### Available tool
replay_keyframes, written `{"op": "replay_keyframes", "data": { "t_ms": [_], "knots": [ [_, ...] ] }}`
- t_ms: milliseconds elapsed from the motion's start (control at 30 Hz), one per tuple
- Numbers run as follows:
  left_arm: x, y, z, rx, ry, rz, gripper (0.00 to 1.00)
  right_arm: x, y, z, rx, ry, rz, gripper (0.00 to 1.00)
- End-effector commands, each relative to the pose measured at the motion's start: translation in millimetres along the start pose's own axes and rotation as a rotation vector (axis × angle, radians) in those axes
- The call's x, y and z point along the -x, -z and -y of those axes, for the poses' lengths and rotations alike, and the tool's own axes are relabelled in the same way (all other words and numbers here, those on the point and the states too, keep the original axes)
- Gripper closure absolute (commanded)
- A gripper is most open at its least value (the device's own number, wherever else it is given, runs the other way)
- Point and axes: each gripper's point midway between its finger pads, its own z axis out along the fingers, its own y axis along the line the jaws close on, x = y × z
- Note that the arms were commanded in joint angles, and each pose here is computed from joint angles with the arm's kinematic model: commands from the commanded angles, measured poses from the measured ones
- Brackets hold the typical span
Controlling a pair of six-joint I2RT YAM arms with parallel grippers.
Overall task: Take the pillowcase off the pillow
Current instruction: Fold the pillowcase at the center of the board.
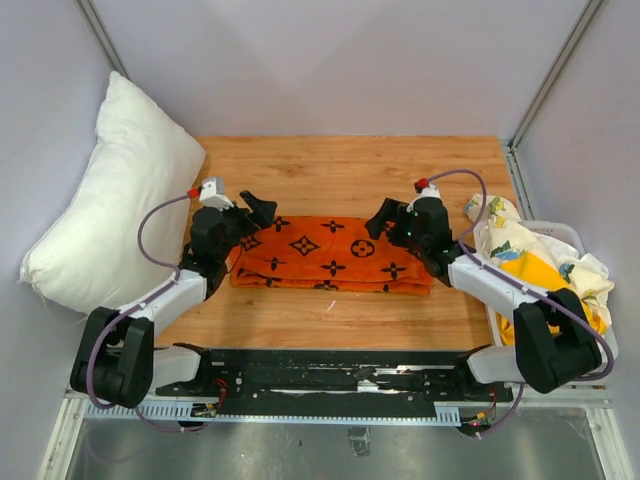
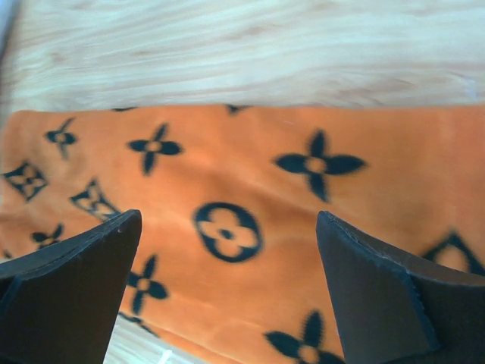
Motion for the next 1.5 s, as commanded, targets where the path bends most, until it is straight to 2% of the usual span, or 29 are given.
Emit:
{"op": "replay_keyframes", "data": {
  "t_ms": [0, 100, 233, 367, 467, 667, 767, 900, 1000, 1167, 1267, 1467],
  "knots": [
    [3, -3, 32, -0.047, -0.101, 0.009, 0.01, 11, -2, -47, 0.079, 0.104, 0.045, 0.01],
    [-19, -13, 55, -0.142, -0.096, -0.058, 0.01, -6, -17, -76, 0.181, 0.096, 0.001, 0.01],
    [-62, -25, 66, -0.231, -0.042, -0.167, 0.01, -40, -40, -89, 0.266, 0.048, -0.099, 0.01],
    [-98, -33, 41, -0.176, 0.002, -0.231, 0.01, -67, -53, -69, 0.219, 0.044, -0.158, 0.02],
    [-108, -32, 16, -0.11, 0.016, -0.257, 0.01, -74, -53, -42, 0.163, 0.029, -0.182, 0.02],
    [-92, -18, -53, -0.009, 0.207, -0.252, 0.01, -72, -42, 33, 0.01, -0.072, -0.188, 0.02],
    [-78, -14, -65, -0.008, 0.246, -0.225, 0.03, -63, -34, 49, -0.038, -0.081, -0.174, 0.01],
    [-50, -16, -59, 0.008, 0.157, -0.193, 0.03, -48, -28, 43, -0.034, -0.062, -0.151, 0.01],
    [-22, -13, -69, 0.102, 0.047, -0.153, 0.01, -36, -22, 35, -0.014, -0.051, -0.129, 0.01],
    [12, 7, -73, 0.204, -0.028, -0.1, 0.01, -21, -6, 24, 0.007, -0.034, -0.097, 0.01],
    [9, 20, -81, 0.263, -0.029, -0.117, 0.01, -18, 3, 18, 0.028, -0.034, -0.092, 0.01],
    [-28, 48, -112, 0.396, -0.005, -0.204, 0.01, -29, 14, 14, 0.065, -0.05, -0.123, 0.02]
  ]
}}
